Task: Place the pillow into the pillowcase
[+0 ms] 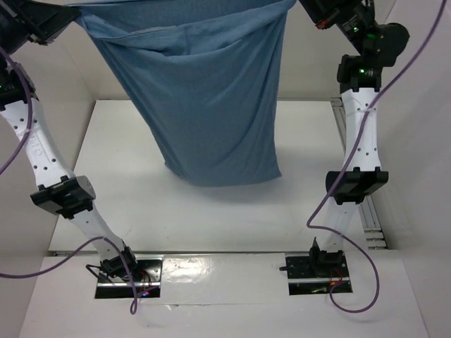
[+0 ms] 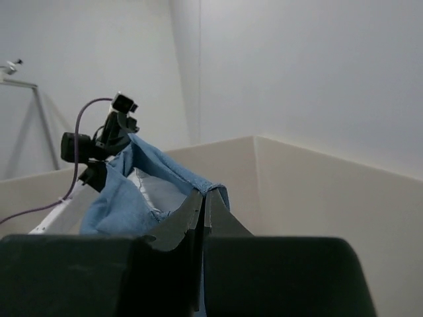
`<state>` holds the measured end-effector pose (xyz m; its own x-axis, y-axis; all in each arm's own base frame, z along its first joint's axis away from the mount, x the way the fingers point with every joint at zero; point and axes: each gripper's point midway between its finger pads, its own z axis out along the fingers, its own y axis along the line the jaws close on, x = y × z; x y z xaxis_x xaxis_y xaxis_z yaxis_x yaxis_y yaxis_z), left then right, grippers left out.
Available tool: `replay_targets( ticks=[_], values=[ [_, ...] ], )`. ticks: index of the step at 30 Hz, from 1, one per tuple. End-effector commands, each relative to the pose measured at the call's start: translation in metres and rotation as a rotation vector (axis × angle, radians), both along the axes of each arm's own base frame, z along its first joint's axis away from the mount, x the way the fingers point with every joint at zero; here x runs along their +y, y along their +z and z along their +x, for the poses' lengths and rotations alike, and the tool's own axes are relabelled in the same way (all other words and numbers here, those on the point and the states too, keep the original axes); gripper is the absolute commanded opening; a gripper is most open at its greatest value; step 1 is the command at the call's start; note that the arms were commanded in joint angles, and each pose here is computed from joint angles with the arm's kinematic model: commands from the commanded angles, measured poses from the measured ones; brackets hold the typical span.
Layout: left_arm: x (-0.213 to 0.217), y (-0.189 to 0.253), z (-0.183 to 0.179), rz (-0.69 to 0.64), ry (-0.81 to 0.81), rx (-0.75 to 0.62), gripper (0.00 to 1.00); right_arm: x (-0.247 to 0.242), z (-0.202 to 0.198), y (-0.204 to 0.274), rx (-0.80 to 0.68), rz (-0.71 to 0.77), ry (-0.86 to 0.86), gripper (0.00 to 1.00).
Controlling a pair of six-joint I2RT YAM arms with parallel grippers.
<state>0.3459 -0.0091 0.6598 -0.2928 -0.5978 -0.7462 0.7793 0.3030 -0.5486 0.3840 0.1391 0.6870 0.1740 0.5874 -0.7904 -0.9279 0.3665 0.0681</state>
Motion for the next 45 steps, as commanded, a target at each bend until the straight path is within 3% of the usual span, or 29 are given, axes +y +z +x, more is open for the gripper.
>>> replay_targets(
  ticks=[1,2,7,9,13,15,16,18,20,22,24,26,29,32,36,37,38,39,40,41,45],
  values=[
    [0.061,0.072,-0.063,-0.140,0.315,-0.261,0.00,-0.088,-0.040,0.080,-0.263,0.410,-0.178,0.00],
    [0.037,0.080,-0.086,-0.090,0.315,-0.304,0.00,-0.087,-0.021,0.065,-0.208,0.400,-0.163,0.00],
    [-0.011,0.084,-0.129,0.018,0.306,-0.364,0.00,-0.057,-0.010,0.040,-0.133,0.326,-0.087,0.00],
    [-0.023,0.082,-0.141,0.026,0.280,-0.366,0.00,-0.054,-0.011,0.035,-0.114,0.304,-0.082,0.00],
    [-0.068,0.071,-0.180,0.172,0.220,-0.461,0.04,-0.057,0.006,-0.003,0.007,0.227,-0.135,0.00],
    [-0.093,0.050,-0.195,0.271,0.151,-0.473,0.28,-0.075,0.021,-0.055,0.132,0.200,-0.236,0.00],
    [-0.100,0.042,-0.201,0.295,0.116,-0.492,0.62,-0.084,0.029,-0.075,0.189,0.196,-0.291,0.00],
    [-0.117,0.016,-0.219,0.339,-0.007,-0.602,1.00,-0.108,0.059,-0.158,0.456,0.130,-0.432,0.03],
    [-0.121,0.006,-0.225,0.345,-0.038,-0.654,1.00,-0.120,0.072,-0.209,0.617,0.071,-0.488,0.34],
    [-0.117,-0.008,-0.214,0.354,-0.036,-0.602,1.00,-0.127,0.071,-0.269,0.823,-0.004,-0.533,0.68],
    [-0.107,-0.017,-0.194,0.305,-0.038,-0.529,1.00,-0.139,0.064,-0.296,0.912,-0.035,-0.631,0.82],
    [-0.098,-0.022,-0.179,0.259,-0.034,-0.453,0.95,-0.148,0.052,-0.347,1.133,-0.072,-0.697,0.85],
    [-0.080,-0.041,-0.146,0.196,-0.013,-0.329,0.91,-0.155,0.025,-0.406,1.351,-0.192,-0.751,0.86],
    [-0.062,-0.078,-0.112,0.167,-0.008,-0.160,0.87,-0.142,-0.003,-0.452,1.465,-0.310,-0.753,0.89],
    [-0.073,-0.126,-0.091,0.235,-0.069,-0.047,0.87,-0.120,-0.033,-0.471,1.478,-0.471,-0.803,0.93],
    [-0.092,-0.145,-0.079,0.161,-0.178,0.178,0.87,-0.117,-0.038,-0.476,1.494,-0.507,-0.821,0.93],
    [-0.099,-0.161,-0.064,0.248,-0.147,0.092,0.85,-0.113,-0.041,-0.470,1.464,-0.558,-0.894,0.94],
    [-0.107,-0.173,-0.058,0.263,-0.144,0.135,0.85,-0.113,-0.053,-0.478,1.499,-0.616,-0.923,0.94],
    [-0.122,-0.201,-0.051,0.240,-0.114,0.338,0.85,-0.113,-0.058,-0.475,1.489,-0.647,-0.964,0.96],
    [-0.126,-0.210,-0.043,0.314,-0.074,0.285,0.85,-0.113,-0.064,-0.478,1.489,-0.691,-1.021,0.96],
    [-0.145,-0.250,-0.040,0.288,-0.150,0.390,0.83,-0.085,-0.082,-0.519,1.540,-0.777,-0.930,0.95]
  ],
)
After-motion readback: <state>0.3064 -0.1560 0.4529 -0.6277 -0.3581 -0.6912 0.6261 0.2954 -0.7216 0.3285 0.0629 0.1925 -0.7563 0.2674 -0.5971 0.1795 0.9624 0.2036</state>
